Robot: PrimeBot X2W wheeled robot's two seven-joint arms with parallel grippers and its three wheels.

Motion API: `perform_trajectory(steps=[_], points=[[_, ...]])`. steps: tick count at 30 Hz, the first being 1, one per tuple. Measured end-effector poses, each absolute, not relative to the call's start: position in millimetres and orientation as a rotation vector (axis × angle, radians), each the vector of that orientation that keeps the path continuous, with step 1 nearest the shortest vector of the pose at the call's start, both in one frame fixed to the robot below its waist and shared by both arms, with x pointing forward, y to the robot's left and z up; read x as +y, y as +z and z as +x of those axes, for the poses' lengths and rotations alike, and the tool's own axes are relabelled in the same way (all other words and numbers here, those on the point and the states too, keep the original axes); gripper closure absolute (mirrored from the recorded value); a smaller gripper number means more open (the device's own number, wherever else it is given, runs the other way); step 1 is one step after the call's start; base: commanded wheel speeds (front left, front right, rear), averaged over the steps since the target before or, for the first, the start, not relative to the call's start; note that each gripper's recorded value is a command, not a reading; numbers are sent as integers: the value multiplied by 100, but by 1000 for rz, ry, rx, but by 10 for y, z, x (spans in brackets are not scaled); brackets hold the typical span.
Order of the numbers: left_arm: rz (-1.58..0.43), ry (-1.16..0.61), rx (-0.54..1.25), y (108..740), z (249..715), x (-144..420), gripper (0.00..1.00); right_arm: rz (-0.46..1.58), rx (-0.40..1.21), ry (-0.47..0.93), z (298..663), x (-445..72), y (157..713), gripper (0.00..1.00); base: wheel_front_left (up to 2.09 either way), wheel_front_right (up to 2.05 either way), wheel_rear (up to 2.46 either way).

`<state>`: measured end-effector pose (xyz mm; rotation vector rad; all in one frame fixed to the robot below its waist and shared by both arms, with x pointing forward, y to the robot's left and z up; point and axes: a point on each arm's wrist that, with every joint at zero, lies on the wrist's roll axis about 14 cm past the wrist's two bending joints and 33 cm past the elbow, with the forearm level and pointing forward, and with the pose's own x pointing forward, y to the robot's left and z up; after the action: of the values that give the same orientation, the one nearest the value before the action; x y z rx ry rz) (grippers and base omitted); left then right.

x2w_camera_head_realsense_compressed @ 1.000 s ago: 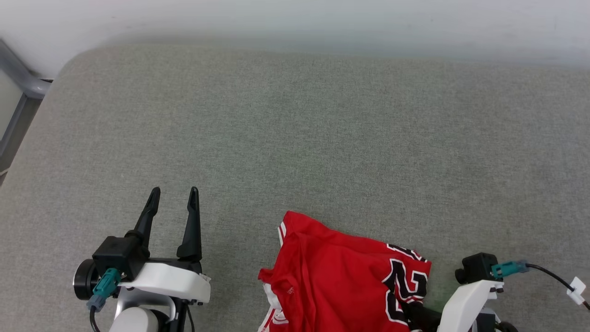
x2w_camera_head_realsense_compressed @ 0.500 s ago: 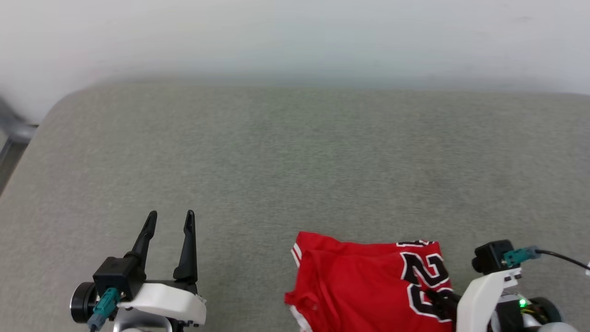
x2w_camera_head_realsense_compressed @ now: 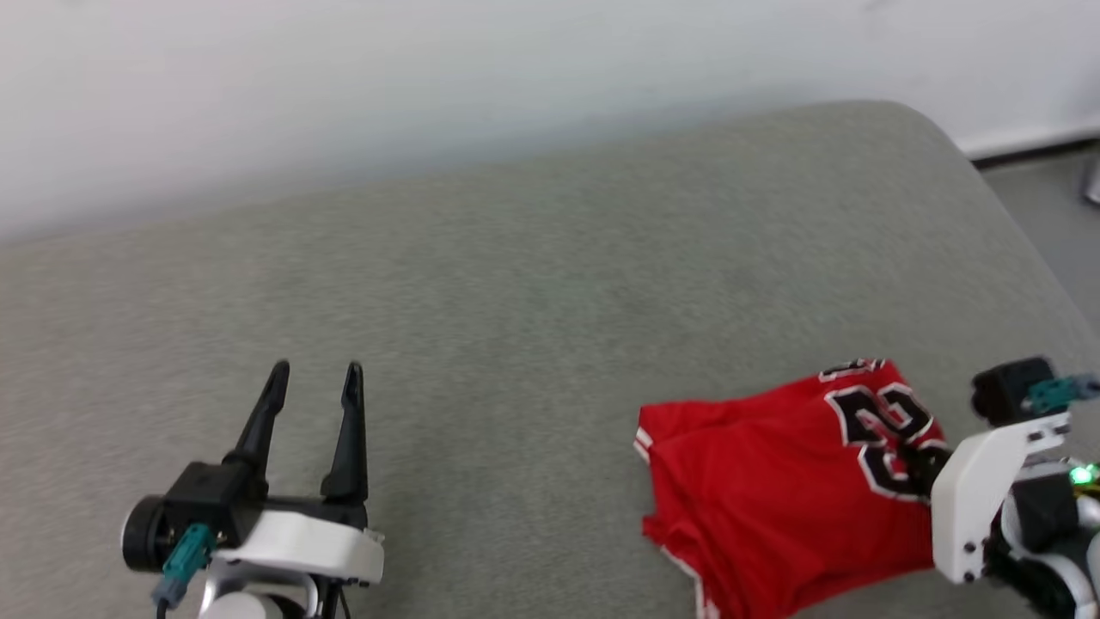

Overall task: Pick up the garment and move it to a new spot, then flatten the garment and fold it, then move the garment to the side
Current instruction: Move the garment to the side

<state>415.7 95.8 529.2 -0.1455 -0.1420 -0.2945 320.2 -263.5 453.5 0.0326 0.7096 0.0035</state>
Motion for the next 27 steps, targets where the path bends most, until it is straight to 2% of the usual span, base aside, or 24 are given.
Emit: perform_trajectory(steps=[11,18,27], points=[[-147,-501,-146,5158,4764,336,0,8,638,-334,3495,-3740,4591,100,0,0,0],[-137,-555,-121,4870,5111,222,0,-26,575,-542,3775,-4402,4602,100,0,0,0],[-140,-576,-126,4617,5373,209,0,-88,590,-757,3875,-5105,4504,100,0,0,0]])
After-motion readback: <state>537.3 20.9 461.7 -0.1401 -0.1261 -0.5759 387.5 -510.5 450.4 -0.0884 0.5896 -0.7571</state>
